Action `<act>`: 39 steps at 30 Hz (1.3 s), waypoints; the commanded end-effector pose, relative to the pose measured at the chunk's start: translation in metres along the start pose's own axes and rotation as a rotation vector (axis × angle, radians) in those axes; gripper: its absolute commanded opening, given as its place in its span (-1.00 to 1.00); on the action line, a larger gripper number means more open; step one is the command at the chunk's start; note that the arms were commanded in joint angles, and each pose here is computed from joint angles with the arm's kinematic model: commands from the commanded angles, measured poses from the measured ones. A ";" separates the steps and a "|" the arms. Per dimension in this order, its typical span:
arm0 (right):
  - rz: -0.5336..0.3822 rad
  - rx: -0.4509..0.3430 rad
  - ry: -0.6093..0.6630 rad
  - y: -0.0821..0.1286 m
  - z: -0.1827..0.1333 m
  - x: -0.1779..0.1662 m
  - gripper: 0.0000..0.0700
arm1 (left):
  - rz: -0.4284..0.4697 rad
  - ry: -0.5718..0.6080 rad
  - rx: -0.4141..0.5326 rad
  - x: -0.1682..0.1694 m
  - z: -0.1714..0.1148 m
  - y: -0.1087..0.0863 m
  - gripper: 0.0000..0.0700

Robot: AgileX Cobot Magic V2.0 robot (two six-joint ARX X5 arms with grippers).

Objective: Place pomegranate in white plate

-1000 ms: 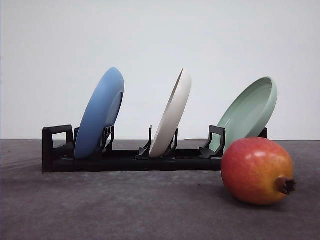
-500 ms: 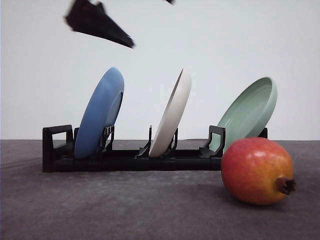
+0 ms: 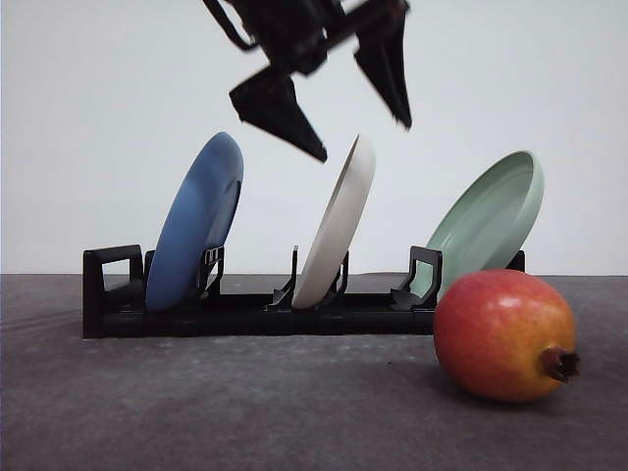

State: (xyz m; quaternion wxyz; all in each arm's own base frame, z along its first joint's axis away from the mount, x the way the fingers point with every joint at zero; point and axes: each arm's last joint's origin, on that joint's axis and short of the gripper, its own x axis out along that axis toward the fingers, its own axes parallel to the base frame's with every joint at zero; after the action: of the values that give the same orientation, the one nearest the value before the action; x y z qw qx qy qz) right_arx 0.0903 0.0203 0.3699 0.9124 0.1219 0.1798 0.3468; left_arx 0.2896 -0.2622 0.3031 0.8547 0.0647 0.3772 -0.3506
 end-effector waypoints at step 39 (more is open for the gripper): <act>0.002 -0.013 -0.014 0.002 0.004 -0.002 0.62 | -0.004 -0.021 0.051 0.029 0.002 -0.013 -1.00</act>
State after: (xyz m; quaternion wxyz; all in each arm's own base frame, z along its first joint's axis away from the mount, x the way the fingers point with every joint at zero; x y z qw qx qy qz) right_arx 0.0903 0.0203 0.3699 0.9124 0.1219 0.1798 0.3468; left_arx 0.2998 -0.2810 0.2763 0.8570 0.0802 0.3772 -0.3418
